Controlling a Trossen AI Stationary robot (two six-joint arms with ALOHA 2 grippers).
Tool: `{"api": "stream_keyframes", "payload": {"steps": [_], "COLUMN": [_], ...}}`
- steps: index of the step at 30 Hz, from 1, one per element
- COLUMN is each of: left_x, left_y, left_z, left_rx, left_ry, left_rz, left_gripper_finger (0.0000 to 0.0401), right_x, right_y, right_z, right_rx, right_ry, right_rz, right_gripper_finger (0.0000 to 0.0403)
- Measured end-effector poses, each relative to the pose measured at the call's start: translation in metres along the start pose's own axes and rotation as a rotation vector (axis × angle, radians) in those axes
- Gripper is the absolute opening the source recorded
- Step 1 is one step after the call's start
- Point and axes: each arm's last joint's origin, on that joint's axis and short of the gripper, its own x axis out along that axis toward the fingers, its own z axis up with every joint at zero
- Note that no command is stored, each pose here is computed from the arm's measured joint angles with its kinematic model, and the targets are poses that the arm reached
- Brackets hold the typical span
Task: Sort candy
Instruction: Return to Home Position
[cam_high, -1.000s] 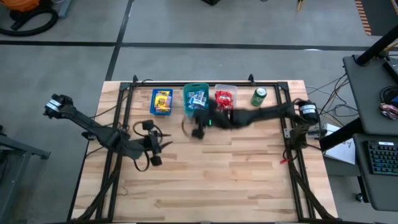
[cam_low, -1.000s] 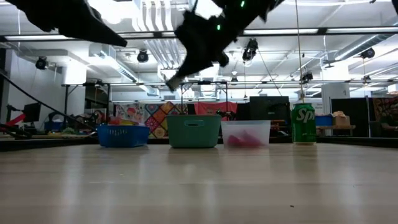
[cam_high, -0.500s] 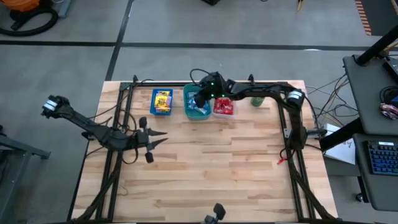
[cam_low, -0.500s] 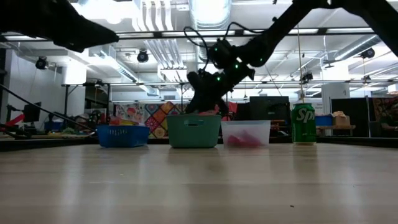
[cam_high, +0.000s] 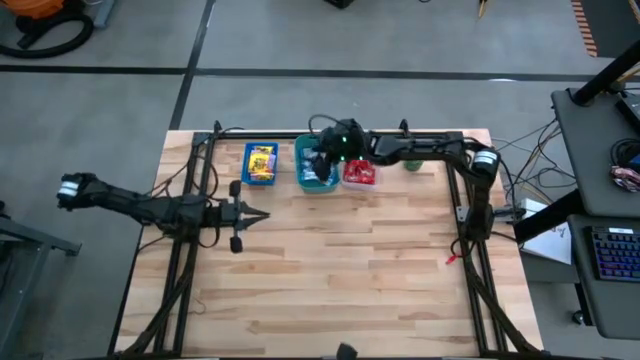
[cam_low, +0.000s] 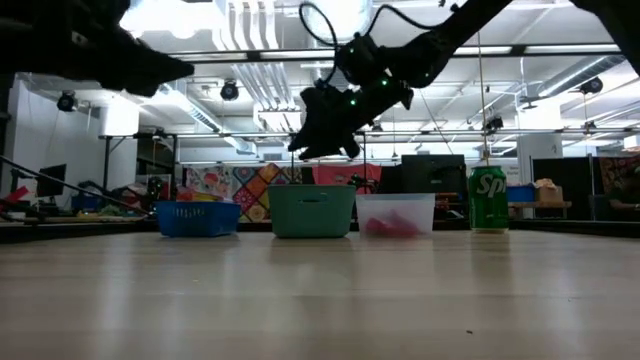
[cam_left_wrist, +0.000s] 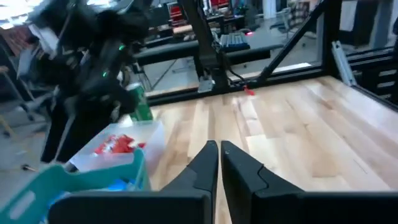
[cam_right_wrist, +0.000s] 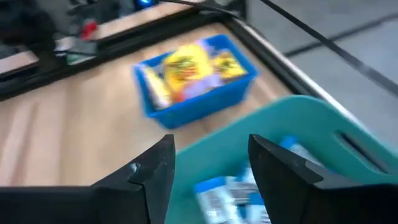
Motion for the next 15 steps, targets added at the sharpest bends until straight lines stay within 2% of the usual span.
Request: {"api": "stream_keyframes", "payload": {"steps": [4,9,15], "left_x": [-0.007,-0.017,-0.029], "left_y": [0.005,0.003,0.005], "left_z": [-0.013,-0.023,-0.025], "left_rx": [-0.066,-0.097,-0.103], "left_ry": [-0.020,-0.056,-0.051], "left_rz": [-0.038,-0.115,-0.113], "left_gripper_finger": [0.0005,0.0001,0.0001], "right_x": [-0.010,-0.039,-0.085], "right_y": [0.025,0.052,0.056], "right_z": [-0.014,-0.034,-0.061], "right_rx": [-0.086,-0.178,-0.196], "right_ry": [-0.052,-0.174,-0.204], "right_rz": [0.063,0.132,0.151], "right_gripper_finger": [0.0188,0.0178,0.0168]}}
